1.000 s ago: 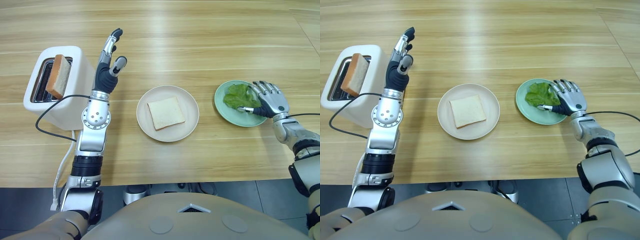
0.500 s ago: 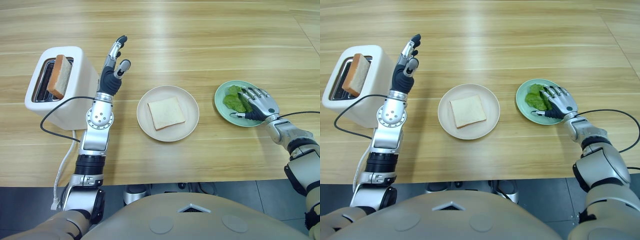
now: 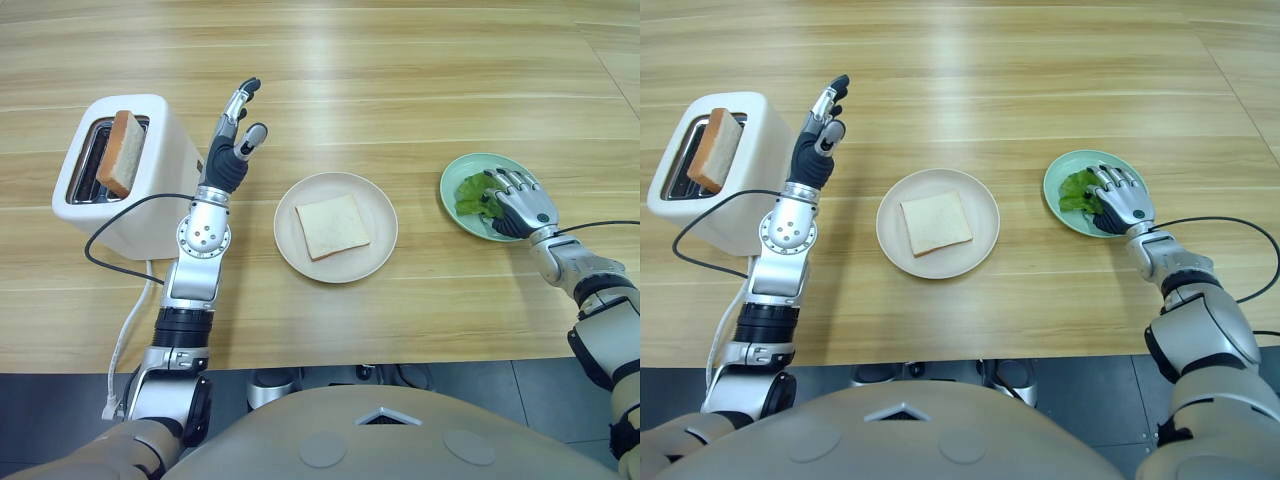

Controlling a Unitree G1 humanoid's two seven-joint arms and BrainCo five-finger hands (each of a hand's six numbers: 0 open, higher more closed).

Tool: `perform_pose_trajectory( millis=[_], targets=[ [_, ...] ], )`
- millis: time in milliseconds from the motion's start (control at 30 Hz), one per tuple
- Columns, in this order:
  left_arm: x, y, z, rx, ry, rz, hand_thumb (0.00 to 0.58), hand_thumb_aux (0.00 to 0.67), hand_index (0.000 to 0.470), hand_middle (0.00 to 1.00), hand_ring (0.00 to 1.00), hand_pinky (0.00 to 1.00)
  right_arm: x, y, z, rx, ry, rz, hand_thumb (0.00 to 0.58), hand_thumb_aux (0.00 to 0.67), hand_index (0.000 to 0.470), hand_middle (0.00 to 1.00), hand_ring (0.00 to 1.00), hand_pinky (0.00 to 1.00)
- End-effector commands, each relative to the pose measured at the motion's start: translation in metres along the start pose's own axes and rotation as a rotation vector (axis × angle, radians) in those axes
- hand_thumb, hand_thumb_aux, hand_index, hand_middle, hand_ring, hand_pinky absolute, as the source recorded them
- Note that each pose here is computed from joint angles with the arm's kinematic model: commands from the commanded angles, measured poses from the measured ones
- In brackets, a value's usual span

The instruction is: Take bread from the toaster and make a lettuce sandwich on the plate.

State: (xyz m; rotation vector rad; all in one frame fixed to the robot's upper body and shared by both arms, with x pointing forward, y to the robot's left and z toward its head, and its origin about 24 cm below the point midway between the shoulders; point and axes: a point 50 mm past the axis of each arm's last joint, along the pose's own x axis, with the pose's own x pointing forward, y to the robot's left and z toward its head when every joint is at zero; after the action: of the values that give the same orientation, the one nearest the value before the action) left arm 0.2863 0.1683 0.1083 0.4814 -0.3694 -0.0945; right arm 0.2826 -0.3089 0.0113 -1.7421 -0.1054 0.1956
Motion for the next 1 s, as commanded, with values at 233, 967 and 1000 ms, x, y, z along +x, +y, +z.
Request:
perform_pose_trajectory(
  millis=[233,967,1000],
  targets=[
    [0.0,-0.009,-0.006,0.005,0.023,-0.048,0.0,0.0,0.0,0.0,0.0,0.0,0.008,-0.009,0.006,-0.007,-0.056,-0.058,0.563,0.554,0.381,0.0,0.0,0.0],
    [-0.001,-0.01,-0.014,-0.003,0.044,-0.033,0.0,0.0,0.0,0.0,0.0,0.0,0.043,-0.071,0.02,-0.043,-0.22,-0.405,0.58,0.67,0.46,0.0,0.0,0.0],
    [-0.001,-0.01,-0.014,-0.005,0.047,-0.028,0.0,0.0,0.0,0.0,0.0,0.0,0.046,-0.076,0.024,-0.041,-0.246,-0.434,0.58,0.67,0.46,0.0,0.0,0.0]
  ],
)
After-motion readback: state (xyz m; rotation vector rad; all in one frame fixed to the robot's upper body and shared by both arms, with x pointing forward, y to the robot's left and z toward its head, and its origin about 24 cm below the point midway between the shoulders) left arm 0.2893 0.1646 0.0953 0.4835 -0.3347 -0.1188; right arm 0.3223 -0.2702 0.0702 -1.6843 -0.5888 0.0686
